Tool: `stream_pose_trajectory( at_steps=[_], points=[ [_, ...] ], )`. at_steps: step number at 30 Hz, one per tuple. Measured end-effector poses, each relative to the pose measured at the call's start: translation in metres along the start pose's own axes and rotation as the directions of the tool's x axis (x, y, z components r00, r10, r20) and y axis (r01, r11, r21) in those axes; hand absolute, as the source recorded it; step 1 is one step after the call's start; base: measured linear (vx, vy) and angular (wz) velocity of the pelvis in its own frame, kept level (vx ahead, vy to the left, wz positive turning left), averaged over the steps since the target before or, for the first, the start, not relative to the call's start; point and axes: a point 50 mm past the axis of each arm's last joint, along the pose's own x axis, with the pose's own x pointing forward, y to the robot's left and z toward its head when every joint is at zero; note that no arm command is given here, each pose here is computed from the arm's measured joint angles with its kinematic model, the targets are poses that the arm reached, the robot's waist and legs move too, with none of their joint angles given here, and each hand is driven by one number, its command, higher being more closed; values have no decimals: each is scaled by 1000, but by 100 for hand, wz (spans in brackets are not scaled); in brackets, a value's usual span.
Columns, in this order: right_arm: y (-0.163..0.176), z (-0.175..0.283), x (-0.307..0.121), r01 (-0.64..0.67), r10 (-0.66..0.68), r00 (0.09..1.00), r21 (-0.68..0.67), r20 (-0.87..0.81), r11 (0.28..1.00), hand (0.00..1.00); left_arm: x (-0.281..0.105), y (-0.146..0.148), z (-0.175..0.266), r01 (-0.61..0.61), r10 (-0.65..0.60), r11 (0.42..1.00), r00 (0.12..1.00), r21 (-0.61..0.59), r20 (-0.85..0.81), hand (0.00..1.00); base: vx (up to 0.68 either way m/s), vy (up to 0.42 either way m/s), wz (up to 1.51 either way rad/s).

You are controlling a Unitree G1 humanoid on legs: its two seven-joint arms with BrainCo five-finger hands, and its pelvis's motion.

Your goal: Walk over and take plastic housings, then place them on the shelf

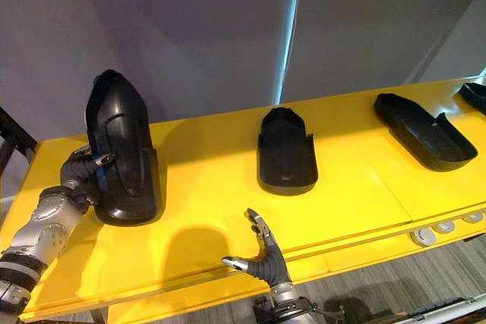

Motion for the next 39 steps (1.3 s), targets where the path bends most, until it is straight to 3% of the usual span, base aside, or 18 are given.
stream_pose_trajectory(
  at_steps=[11,18,29,39],
  points=[
    [4,13,4,-10,9,997,9,75,1000,0,11,6,13,-143,142,989,989,32,36,100,-32,-5,5],
    [4,13,4,-14,14,997,8,76,1000,0,12,5,15,-127,123,985,991,114,43,100,-10,4,0],
    [6,11,2,-51,51,996,-5,75,999,0,-5,24,26,-16,4,925,1000,379,31,100,1,6,-4],
    [5,7,-1,-62,63,996,-14,56,998,0,-20,39,2,-17,38,915,998,404,-45,100,-3,2,0]
  ],
)
